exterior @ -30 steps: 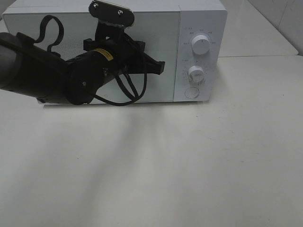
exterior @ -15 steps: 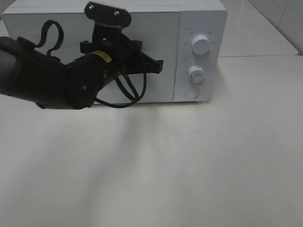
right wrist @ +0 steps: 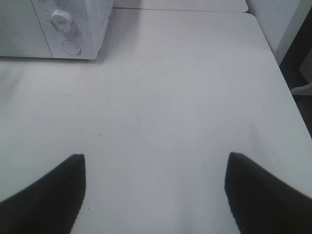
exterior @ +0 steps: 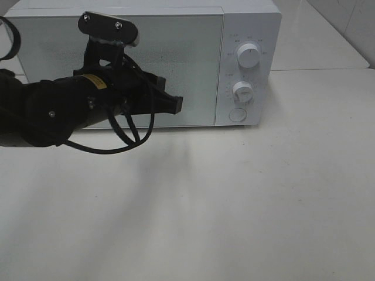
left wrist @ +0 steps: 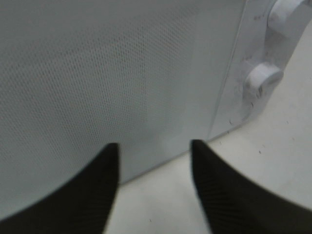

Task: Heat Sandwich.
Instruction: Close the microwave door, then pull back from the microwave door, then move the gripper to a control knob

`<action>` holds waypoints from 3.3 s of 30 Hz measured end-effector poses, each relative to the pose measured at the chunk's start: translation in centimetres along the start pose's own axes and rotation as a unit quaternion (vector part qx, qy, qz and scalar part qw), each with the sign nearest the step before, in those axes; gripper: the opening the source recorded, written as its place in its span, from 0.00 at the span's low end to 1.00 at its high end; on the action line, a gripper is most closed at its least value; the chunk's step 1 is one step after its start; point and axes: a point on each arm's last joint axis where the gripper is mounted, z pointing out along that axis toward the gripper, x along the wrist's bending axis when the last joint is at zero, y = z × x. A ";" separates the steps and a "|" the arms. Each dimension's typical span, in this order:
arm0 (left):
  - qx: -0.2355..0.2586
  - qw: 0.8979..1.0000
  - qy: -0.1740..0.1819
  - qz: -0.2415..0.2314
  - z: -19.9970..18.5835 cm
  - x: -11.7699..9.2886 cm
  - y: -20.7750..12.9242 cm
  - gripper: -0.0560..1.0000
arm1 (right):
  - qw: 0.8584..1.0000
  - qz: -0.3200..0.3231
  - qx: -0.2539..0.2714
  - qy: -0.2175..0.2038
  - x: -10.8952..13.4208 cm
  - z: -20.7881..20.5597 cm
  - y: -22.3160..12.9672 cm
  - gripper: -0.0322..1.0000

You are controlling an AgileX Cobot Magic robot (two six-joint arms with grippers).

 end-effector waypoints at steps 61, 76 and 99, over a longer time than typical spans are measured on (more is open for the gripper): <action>0.339 0.912 0.138 -0.185 -22.3 15.0 1.5 0.97 | 1.000 0.000 0.000 0.000 0.0 0.0 0.0 0.77; 0.262 0.939 0.157 -0.161 -28.3 10.7 -2.7 0.97 | 1.000 0.000 0.000 0.000 0.0 0.0 0.0 0.77; 0.033 0.973 0.206 -0.099 -36.1 6.0 -5.1 0.97 | 1.000 0.000 0.000 0.000 0.0 0.0 0.0 0.77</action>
